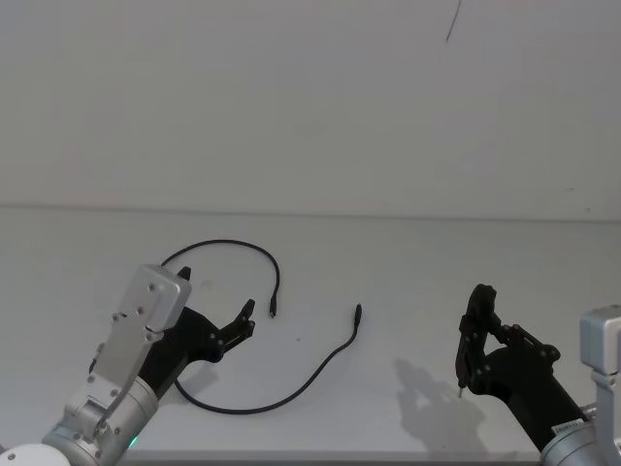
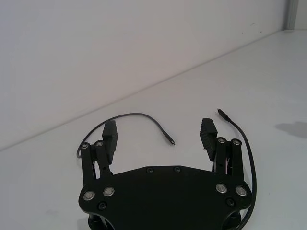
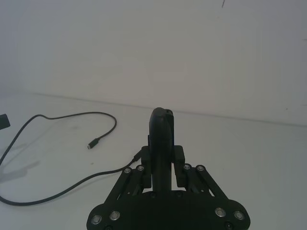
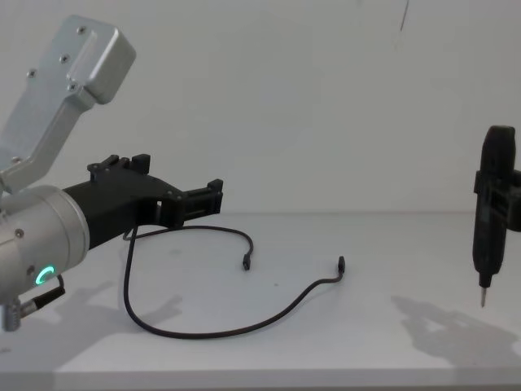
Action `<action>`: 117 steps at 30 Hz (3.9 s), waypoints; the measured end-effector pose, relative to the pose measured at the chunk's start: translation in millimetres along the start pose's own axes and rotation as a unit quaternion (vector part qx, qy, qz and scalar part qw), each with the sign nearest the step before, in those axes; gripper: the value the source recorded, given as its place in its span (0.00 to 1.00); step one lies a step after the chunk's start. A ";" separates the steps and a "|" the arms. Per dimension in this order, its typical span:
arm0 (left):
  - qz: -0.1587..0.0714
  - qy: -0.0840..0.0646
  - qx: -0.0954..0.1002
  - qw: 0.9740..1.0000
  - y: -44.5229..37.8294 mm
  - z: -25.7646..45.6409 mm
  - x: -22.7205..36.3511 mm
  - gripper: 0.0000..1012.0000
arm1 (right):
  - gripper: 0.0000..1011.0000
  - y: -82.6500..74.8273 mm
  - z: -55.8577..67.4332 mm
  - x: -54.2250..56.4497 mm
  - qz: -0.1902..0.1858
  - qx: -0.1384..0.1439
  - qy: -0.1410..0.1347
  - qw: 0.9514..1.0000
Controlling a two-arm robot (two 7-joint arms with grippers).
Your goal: Pick up the data cable with the one hand.
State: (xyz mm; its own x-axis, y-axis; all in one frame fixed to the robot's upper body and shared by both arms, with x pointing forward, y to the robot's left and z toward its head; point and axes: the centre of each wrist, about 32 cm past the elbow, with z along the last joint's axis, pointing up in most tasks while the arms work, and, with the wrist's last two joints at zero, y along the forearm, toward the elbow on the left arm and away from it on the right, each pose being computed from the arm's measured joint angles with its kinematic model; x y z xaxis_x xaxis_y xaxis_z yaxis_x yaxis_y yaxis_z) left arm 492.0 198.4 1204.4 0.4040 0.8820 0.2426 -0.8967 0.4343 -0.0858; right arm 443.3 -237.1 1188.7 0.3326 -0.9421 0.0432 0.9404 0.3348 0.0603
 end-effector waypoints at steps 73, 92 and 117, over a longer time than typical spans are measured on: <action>-0.174 0.056 0.029 0.983 -55.7 -26.1 -8.7 0.99 | 0.27 0.0 0.0 0.0 0.000 0.000 0.000 1.000; -0.191 0.060 0.054 0.978 -72.0 -34.7 -23.2 0.99 | 0.27 0.0 0.0 0.0 0.000 0.000 0.000 1.000; -0.155 0.109 0.104 0.976 -88.4 -40.0 -40.0 0.99 | 0.27 0.0 0.0 0.0 0.000 0.000 0.000 1.000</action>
State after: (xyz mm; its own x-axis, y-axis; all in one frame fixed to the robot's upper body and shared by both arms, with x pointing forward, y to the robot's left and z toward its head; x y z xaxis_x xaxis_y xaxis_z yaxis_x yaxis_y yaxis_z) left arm 562.3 132.1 1163.6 0.6710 0.7414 0.0123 -0.7328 0.6605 0.1632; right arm 443.3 -237.1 1188.7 0.3326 -0.9421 0.0432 0.9404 0.3348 0.0604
